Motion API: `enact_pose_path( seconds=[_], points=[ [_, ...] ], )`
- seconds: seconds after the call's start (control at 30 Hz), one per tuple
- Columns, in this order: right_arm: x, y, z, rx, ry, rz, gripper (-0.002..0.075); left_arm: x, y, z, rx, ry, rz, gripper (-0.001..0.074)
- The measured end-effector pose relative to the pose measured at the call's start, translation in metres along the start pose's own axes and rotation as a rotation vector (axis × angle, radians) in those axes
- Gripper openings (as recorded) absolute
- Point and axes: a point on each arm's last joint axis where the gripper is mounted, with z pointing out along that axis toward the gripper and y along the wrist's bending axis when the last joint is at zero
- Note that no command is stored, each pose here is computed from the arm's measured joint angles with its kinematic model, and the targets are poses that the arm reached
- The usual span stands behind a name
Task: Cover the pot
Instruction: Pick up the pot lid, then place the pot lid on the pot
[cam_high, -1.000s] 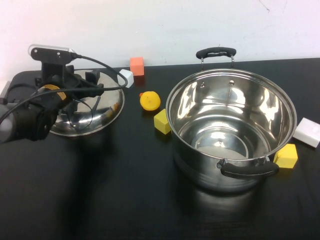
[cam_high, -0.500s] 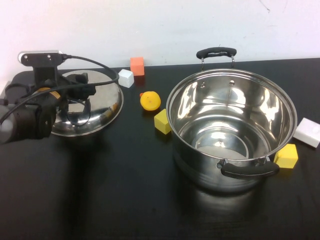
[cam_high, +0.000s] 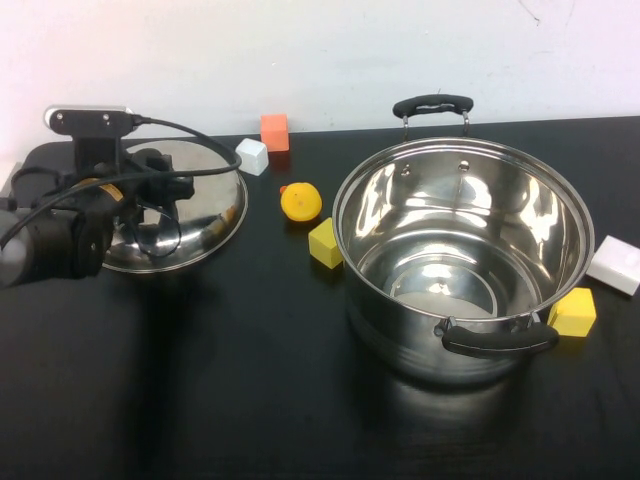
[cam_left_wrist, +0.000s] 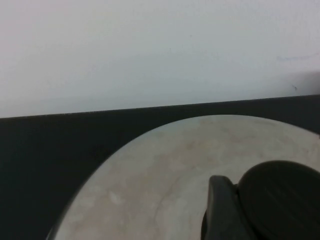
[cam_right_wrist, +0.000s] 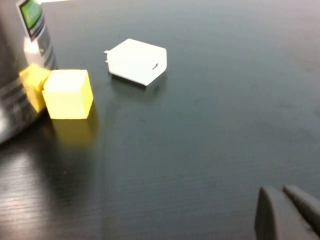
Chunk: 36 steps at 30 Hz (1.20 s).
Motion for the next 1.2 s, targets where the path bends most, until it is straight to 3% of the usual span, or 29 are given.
enact_pose_path(
  seconds=[0.27,0.53,0.67,0.73,0.93,1.2],
  points=[
    [0.0,0.0,0.0,0.0,0.0,0.0,-0.0002,-0.026,-0.001,-0.022,-0.007,0.066,0.008,0.033],
    [0.0,0.0,0.0,0.0,0.0,0.0,-0.0002,-0.11,-0.015,-0.101,0.017,-0.046,-0.069,0.033],
    [0.0,0.0,0.0,0.0,0.0,0.0,-0.0002,-0.128,-0.057,-0.131,0.128,-0.076,0.001,0.033],
    [0.0,0.0,0.0,0.0,0.0,0.0,-0.0002,-0.131,-0.09,-0.145,0.218,-0.089,0.047,0.033],
    [0.0,0.0,0.0,0.0,0.0,0.0,-0.0002,-0.119,-0.169,-0.171,0.444,-0.091,0.169,0.033],
    [0.0,0.0,0.0,0.0,0.0,0.0,-0.0002,-0.106,-0.202,-0.157,0.512,-0.077,0.205,0.033]
  ],
)
